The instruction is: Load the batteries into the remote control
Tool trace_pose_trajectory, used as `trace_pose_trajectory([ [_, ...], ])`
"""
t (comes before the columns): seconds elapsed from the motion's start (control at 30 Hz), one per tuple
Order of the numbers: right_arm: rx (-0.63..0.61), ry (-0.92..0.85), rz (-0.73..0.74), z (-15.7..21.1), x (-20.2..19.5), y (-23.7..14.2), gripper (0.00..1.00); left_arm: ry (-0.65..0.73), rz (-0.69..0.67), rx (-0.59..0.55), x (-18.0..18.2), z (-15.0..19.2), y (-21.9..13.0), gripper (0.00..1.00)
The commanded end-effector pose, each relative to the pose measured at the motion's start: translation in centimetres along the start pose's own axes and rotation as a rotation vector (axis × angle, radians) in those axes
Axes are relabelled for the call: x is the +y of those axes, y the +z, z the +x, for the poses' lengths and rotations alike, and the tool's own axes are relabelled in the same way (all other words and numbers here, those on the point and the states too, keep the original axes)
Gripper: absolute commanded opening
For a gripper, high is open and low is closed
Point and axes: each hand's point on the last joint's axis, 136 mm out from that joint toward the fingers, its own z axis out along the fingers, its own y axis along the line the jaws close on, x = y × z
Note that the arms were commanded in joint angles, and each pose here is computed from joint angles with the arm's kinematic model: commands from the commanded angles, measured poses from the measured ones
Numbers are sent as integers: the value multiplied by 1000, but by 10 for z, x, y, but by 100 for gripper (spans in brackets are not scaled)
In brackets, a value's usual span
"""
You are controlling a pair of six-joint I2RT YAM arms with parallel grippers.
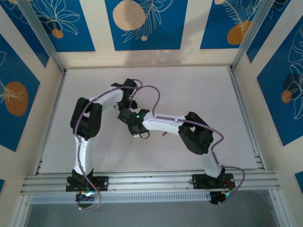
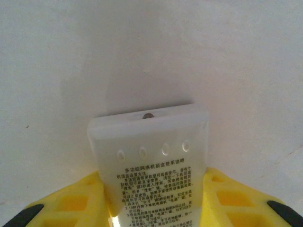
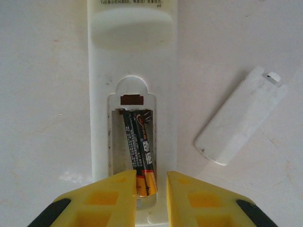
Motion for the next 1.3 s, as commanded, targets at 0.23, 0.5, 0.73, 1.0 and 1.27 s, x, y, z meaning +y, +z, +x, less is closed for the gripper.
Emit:
trace_pose_trajectory([
  [0.23,23,-15,83,4,-28,-3,20,35,45,89,-10,15,23,28],
  [0.5,18,-5,36,-1,-20,-7,19,39,47,91,-11,16,23,28],
  [0.73,-70,59,-87,-14,-27,-32,22,27,58,75,-9,9,17,28],
  [1.0,-29,134,-178,-11,-30,-5,25,17,62,67,-4,4,14,28],
  [1.27,-1,153,-179,-14,-25,12,25,22,68,72,-4,4,14,27],
])
